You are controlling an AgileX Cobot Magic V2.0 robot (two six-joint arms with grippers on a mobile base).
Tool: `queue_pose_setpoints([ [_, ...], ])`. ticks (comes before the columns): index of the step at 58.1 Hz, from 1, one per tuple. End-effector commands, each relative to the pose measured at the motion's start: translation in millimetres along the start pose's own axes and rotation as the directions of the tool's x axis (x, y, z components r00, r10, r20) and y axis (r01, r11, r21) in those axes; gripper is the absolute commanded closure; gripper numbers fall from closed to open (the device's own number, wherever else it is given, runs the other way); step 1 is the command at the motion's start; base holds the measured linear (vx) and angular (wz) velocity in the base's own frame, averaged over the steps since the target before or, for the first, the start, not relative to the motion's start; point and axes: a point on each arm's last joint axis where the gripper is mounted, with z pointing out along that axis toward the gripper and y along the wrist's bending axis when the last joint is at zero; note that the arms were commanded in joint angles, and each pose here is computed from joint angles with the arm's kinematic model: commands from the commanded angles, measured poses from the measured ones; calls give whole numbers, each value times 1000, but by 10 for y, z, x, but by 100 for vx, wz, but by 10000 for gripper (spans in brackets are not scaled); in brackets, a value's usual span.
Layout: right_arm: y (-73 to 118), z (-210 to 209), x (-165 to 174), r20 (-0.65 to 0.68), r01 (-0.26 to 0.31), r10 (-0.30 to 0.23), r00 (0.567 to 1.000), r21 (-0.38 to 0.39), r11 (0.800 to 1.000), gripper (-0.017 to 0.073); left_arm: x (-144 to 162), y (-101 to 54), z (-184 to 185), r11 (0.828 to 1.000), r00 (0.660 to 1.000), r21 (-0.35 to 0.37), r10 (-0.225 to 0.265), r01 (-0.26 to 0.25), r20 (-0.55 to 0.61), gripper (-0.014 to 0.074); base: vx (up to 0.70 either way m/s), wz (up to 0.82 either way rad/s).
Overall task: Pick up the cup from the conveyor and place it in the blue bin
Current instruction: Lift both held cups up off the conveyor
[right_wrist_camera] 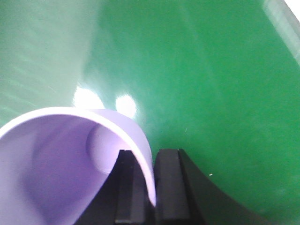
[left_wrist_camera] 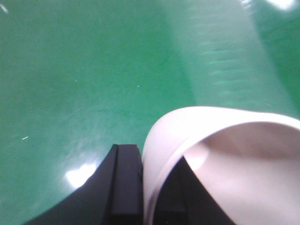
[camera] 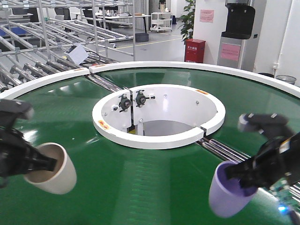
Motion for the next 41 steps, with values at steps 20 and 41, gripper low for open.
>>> queue_pose_setpoints([
  [20, 43, -1265, 238, 300, 49, -51, 953, 17, 999, 568, 104, -141, -963, 999, 991, 1, 35, -36, 132, 598, 0, 0],
  [41, 46, -1309, 256, 312, 49, -51, 949, 15, 999, 568, 101, -139, -946, 999, 991, 1, 35, -35, 128, 598, 0, 0],
])
